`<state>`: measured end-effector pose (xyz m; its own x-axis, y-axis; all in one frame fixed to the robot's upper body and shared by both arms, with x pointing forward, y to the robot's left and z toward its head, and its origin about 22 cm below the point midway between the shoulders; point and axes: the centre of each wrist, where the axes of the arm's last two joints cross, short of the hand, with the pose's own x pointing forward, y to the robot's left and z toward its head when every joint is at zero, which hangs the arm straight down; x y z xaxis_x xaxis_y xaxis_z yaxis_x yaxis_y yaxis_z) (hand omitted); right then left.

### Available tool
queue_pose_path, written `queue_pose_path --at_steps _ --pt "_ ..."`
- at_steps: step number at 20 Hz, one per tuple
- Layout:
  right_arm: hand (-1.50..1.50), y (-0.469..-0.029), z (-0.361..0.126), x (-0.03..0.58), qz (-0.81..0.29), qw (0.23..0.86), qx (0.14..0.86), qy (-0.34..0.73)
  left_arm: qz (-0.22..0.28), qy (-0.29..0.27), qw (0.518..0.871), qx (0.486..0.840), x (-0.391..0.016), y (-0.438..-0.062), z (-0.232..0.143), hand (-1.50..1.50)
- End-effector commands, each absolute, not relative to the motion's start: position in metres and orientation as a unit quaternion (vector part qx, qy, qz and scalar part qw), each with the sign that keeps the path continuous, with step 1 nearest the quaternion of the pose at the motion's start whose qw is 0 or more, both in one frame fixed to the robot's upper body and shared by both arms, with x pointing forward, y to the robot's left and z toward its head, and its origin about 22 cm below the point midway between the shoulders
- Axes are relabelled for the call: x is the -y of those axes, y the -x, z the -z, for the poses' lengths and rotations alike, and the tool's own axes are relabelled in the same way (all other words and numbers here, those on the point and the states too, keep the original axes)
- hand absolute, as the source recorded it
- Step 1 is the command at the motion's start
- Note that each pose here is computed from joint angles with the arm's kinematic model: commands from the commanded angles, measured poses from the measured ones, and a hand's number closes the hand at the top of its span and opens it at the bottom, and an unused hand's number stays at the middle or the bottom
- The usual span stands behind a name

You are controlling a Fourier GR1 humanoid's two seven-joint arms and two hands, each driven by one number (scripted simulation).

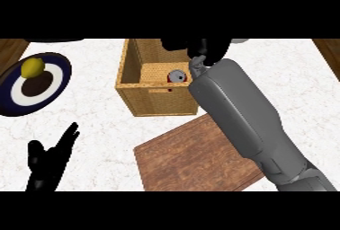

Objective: Pick the can from the cutting board and place it in the basket

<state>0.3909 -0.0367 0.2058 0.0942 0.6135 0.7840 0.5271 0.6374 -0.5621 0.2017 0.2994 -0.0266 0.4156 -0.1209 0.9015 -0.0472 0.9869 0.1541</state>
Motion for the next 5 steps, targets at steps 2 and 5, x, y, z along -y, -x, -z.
queue_pose_path --at_steps 2,5 --pt "-1.50 -0.378 -0.212 0.073 0.045 0.633 0.648 0.422 -0.005 -0.084 0.874 0.479 -0.314 -0.182 0.049 0.00" --pt "-1.50 -0.369 -0.213 0.114 0.046 0.638 0.638 0.428 -0.004 -0.088 0.872 0.481 -0.306 -0.175 0.057 0.00"
